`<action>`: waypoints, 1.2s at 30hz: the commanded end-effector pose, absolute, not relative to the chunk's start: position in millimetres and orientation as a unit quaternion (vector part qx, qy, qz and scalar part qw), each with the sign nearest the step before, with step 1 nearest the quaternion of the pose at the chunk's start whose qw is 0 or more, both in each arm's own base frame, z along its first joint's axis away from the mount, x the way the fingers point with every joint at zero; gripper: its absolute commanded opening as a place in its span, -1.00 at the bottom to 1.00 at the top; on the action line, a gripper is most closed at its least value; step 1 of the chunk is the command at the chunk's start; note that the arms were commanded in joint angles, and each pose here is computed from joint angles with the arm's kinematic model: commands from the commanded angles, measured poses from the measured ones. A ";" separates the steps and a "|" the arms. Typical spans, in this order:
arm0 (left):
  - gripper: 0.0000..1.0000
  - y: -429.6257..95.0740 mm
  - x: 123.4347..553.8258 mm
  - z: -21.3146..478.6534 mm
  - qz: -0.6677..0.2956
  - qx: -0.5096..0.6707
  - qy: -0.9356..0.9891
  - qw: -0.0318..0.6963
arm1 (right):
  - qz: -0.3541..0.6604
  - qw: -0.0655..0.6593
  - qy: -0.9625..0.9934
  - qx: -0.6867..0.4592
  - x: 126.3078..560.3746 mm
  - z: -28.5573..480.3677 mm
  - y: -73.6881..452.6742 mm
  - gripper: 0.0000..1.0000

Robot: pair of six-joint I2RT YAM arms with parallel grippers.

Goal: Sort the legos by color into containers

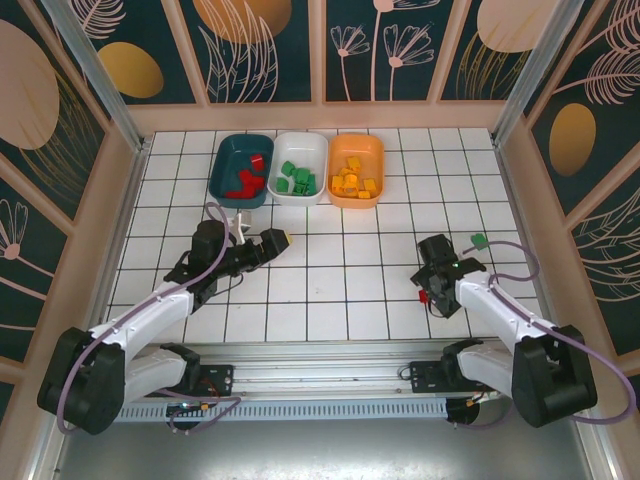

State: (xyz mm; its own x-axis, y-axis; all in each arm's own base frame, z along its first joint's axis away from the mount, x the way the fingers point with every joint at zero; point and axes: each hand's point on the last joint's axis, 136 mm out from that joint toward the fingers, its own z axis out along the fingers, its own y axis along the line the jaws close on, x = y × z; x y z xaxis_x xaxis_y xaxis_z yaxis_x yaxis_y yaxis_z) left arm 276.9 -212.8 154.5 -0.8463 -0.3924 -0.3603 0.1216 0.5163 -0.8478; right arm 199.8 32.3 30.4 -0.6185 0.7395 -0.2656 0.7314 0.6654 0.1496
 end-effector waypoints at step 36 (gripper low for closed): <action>0.97 -38.2 316.3 112.8 -0.355 -0.378 0.813 0.264 | 0.196 0.380 0.901 0.081 388.4 164.3 307.2 -0.45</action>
State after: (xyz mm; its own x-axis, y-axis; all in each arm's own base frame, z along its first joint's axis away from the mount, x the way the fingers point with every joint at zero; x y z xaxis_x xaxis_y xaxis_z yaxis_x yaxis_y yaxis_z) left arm 334.0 -34.5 139.8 -0.5325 -0.7920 -0.2986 -0.3456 0.5255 -0.7774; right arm 365.9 270.8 143.9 -0.7374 0.3684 -0.5662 0.1198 0.8962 0.4271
